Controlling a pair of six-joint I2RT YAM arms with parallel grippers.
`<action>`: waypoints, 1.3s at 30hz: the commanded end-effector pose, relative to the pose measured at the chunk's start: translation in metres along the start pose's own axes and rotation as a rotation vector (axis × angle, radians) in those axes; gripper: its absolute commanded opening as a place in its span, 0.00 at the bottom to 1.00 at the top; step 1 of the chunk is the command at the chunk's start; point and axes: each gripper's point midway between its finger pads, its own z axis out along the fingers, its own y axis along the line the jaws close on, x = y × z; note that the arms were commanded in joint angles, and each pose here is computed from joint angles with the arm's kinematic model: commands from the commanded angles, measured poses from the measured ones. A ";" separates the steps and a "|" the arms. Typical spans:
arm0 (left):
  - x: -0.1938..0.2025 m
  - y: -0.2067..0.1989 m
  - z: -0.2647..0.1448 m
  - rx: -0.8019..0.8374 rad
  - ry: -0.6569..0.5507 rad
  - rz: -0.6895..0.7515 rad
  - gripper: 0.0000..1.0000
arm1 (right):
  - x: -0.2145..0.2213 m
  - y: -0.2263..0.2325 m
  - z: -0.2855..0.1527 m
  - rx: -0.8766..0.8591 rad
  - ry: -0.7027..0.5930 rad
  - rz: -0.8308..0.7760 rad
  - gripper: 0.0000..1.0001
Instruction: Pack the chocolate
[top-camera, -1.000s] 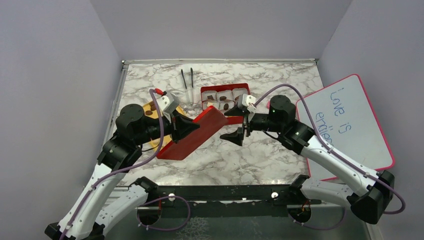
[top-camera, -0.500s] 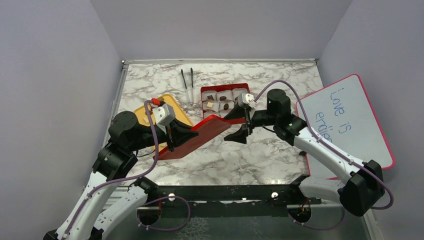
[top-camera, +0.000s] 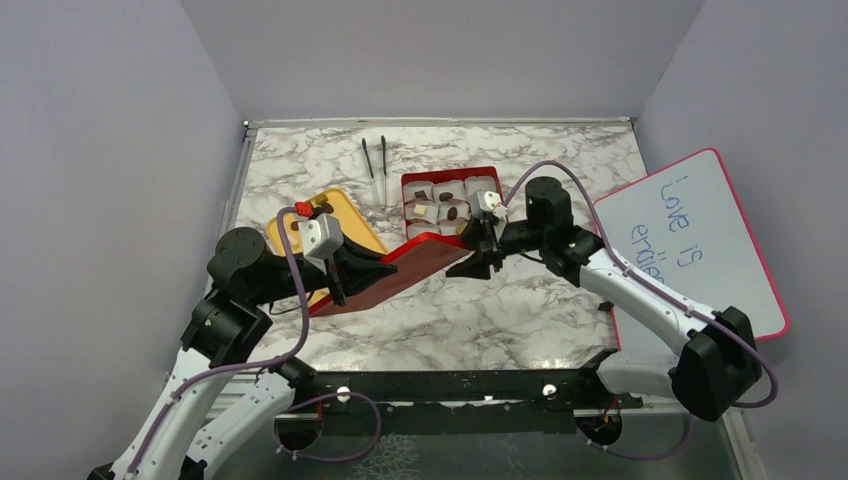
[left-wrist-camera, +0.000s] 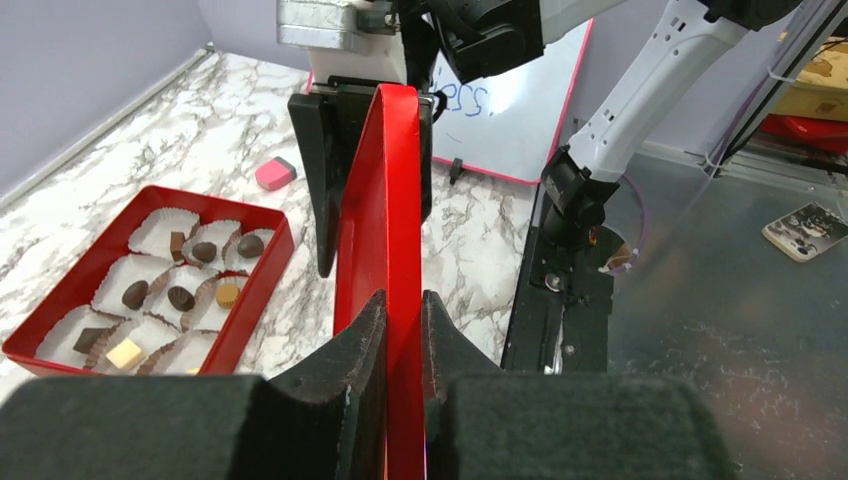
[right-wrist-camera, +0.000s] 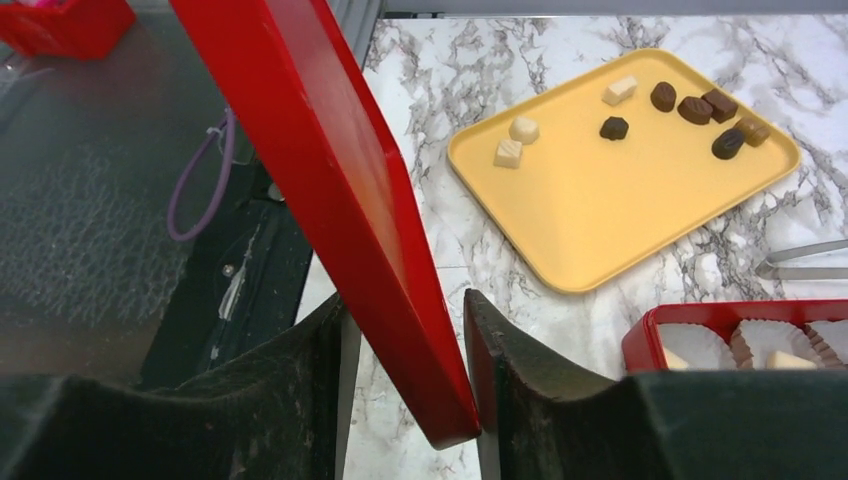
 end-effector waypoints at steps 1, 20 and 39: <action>-0.021 -0.009 -0.004 0.027 -0.076 0.097 0.00 | -0.014 0.003 -0.002 -0.021 -0.031 -0.052 0.41; -0.029 0.052 -0.020 -0.345 -0.094 0.110 0.63 | -0.033 0.007 -0.007 0.037 -0.116 -0.010 0.01; -0.048 0.168 -0.015 -0.867 -0.110 -0.137 0.99 | -0.047 -0.063 -0.011 0.425 -0.210 0.649 0.01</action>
